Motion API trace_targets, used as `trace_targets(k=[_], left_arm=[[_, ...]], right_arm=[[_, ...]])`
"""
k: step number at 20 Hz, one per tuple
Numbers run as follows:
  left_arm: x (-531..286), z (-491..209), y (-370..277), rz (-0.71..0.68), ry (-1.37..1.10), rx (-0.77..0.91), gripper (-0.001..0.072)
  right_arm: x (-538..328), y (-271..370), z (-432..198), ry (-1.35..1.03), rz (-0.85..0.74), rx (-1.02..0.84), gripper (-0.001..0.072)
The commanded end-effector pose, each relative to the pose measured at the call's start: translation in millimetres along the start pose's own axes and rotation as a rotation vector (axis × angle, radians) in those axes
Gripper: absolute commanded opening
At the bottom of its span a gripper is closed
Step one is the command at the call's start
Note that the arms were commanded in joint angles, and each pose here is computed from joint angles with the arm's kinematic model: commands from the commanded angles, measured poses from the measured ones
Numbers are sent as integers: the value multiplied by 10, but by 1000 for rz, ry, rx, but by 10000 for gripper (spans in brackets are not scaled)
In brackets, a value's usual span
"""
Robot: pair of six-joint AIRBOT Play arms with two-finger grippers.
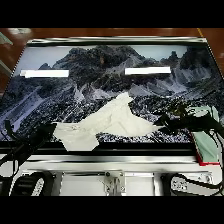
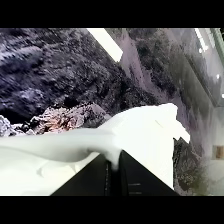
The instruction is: Fold the shirts.
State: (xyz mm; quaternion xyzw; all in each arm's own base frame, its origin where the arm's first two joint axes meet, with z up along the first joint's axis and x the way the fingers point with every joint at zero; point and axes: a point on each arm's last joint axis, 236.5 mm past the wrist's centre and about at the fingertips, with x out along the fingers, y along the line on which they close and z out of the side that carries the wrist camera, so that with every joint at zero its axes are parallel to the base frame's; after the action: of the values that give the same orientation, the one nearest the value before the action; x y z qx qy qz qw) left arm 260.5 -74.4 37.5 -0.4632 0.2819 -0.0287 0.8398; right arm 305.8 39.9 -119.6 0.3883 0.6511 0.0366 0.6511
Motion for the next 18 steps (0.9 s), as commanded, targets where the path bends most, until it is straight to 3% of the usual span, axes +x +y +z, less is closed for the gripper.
trace_targets(k=[1, 2, 5, 7, 11, 14, 16, 18], left_arm=[[1, 0, 2, 1, 0, -1, 46], [-2, 7, -7, -1, -2, 0, 46], [-49, 218, -184, -48, -79, 68, 45], [-235, 718, -585, -158, -275, 85, 45], [-1838, 2080, -1838, -585, -970, 80, 45], [-2856, 2265, -2445, -793, -1150, 81, 45], [-2943, 2142, -2753, -758, -1085, 217, 45], [-2675, 1867, -2897, -623, -922, 432, 45]], right_arm=[[146, 115, 129, -75, -38, -72, 220], [171, 204, 121, -74, -38, -103, 71], [-65, 570, 149, -75, 1, -258, 65], [-565, 956, 308, -173, 46, -382, 66], [-2523, 2112, 511, -703, 125, -646, 66], [-4089, 2892, -54, -1148, 177, -828, 65], [-4672, 3164, -564, -1307, 228, -890, 65], [-4847, 3158, -853, -1354, 208, -902, 65]])
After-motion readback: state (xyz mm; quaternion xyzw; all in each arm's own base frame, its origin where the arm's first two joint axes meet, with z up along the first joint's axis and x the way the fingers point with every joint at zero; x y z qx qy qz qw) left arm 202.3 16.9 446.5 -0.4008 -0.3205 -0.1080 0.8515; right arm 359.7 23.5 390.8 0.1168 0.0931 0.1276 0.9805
